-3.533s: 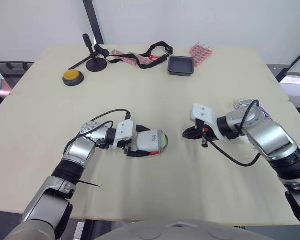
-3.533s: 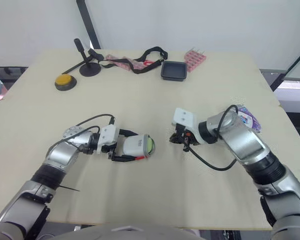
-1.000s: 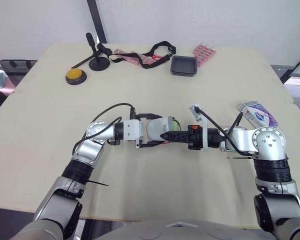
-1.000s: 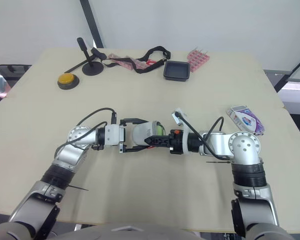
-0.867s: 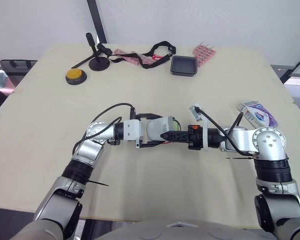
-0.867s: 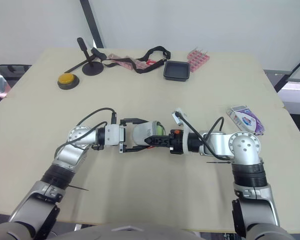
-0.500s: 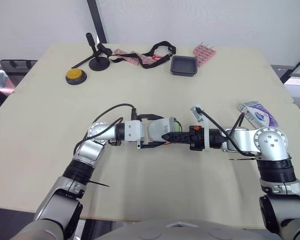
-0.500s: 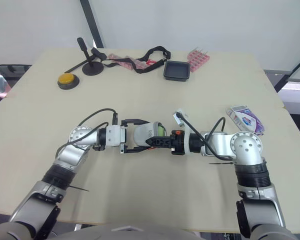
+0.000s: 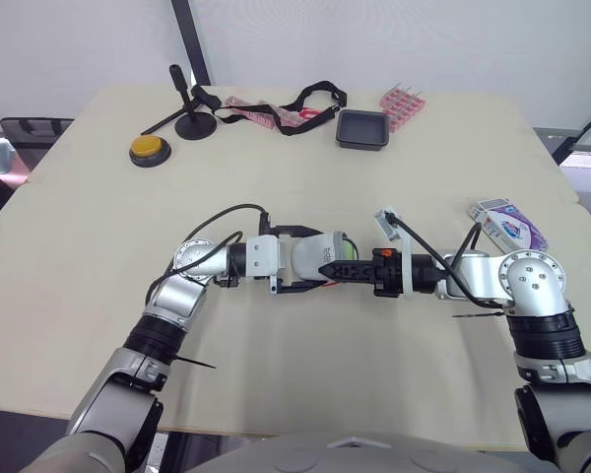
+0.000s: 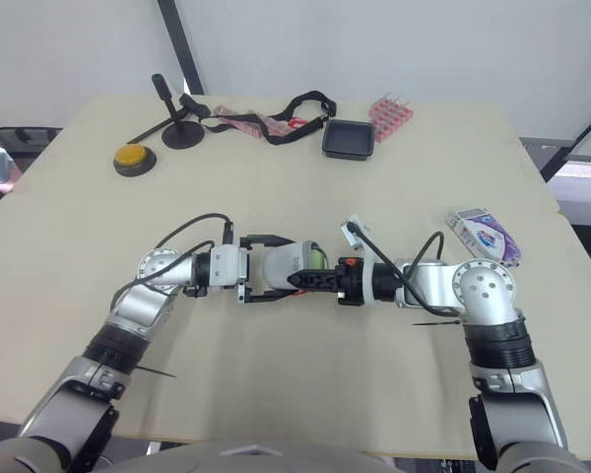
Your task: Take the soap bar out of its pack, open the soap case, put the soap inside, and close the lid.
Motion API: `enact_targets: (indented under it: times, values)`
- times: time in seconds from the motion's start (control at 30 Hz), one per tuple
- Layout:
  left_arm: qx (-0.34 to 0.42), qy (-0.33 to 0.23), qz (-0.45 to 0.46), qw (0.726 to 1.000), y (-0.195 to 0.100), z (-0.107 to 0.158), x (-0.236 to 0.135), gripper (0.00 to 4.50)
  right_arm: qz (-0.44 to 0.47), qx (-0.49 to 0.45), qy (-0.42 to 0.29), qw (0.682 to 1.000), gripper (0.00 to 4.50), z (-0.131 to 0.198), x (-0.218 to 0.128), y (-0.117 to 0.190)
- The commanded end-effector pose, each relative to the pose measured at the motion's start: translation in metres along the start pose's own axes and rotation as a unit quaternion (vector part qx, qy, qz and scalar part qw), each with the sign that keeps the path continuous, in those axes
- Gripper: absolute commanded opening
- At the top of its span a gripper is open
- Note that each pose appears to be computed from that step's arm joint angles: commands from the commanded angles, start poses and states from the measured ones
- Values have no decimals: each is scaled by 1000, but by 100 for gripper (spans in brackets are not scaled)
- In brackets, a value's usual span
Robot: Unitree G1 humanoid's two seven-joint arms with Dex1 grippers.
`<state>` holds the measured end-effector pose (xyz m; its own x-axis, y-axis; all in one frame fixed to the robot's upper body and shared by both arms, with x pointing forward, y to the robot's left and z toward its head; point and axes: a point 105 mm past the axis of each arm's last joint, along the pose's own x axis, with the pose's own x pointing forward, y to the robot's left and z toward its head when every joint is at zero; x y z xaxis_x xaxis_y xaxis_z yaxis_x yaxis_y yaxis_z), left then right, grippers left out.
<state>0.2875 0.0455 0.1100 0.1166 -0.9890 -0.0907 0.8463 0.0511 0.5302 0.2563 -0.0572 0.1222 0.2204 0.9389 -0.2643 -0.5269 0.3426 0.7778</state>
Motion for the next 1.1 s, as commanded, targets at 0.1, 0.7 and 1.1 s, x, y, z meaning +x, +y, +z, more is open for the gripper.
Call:
enact_targets:
  times: [0.1, 0.7, 1.1]
  values:
    - [6, -14, 7, 1000, 16, 10, -10, 401, 12, -15, 3, 1000, 206, 2, -3, 8]
    - [-88, -5, -44, 995, -3, 4, -12, 401, -18, -52, 1, 999, 206, 5, -1, 0]
    - [-134, 6, -65, 989, -8, 1, -14, 401, -27, -88, 10, 996, 206, 6, -4, -4]
